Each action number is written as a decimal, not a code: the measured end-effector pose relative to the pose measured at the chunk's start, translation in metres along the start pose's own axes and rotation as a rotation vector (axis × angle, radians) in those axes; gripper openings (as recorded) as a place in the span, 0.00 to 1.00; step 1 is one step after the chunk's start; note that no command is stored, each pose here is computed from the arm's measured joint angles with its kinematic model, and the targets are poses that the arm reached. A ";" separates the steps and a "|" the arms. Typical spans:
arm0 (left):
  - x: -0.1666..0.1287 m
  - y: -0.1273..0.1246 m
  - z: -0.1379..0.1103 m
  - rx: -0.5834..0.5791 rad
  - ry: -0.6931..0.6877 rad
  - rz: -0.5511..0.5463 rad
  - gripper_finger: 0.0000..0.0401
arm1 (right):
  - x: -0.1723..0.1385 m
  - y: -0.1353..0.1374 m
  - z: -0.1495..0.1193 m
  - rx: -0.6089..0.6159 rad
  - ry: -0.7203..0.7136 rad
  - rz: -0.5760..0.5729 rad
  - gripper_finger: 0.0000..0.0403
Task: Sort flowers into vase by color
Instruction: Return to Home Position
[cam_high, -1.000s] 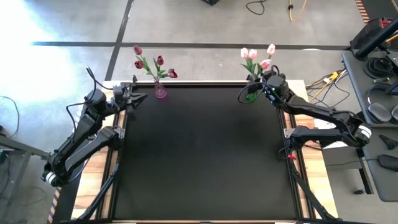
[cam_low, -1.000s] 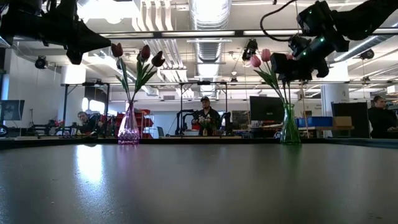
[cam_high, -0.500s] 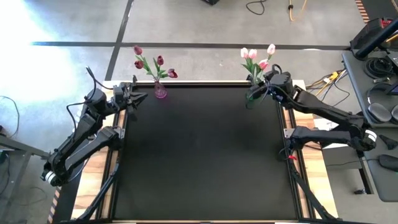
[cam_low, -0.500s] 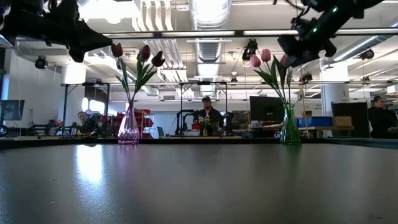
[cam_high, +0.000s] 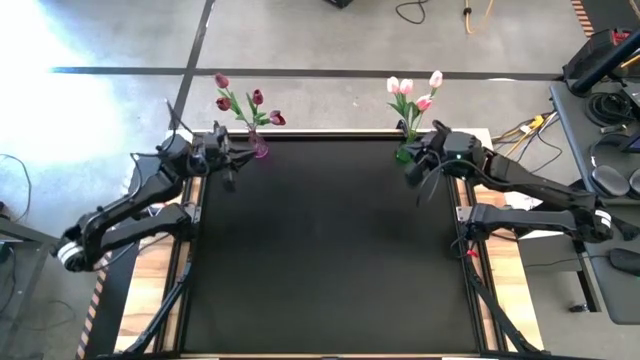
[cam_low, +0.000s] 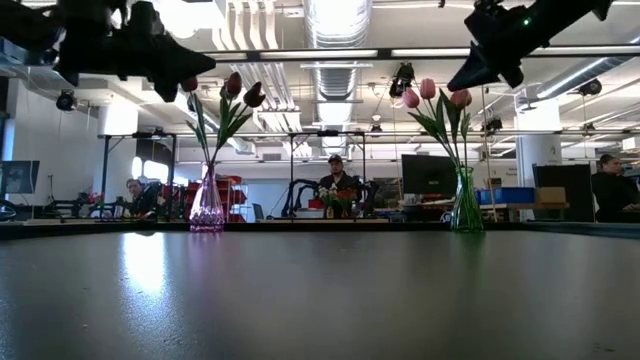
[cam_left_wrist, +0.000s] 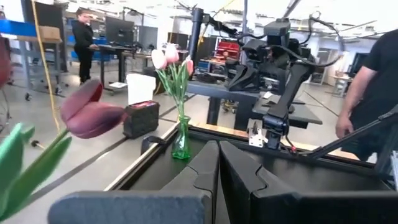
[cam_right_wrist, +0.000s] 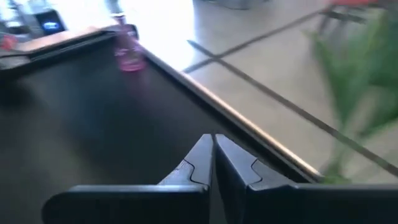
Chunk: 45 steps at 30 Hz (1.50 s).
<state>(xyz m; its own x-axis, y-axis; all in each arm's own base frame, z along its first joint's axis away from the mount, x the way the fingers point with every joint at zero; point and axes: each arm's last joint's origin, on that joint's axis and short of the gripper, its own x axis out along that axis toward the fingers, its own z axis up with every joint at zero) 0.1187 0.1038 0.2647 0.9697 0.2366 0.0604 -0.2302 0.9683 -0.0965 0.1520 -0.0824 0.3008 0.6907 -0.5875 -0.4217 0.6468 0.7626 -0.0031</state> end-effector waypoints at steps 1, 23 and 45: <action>0.004 0.001 -0.002 -0.005 0.004 0.004 0.00 | 0.002 0.001 -0.002 -0.007 -0.004 0.036 0.02; 0.012 -0.022 -0.074 -0.038 0.027 -0.058 0.00 | -0.006 0.000 -0.067 -0.010 -0.145 0.289 0.02; -0.011 -0.029 -0.095 0.006 -0.014 -0.066 0.00 | -0.035 0.007 -0.108 0.007 -0.291 0.291 0.02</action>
<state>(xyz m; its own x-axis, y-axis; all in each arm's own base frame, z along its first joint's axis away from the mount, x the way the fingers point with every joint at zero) 0.1227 0.0661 0.1723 0.9817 0.1731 0.0799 -0.1662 0.9823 -0.0860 0.0979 -0.0272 0.2177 0.9073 -0.4000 -0.1296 0.4121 0.9072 0.0851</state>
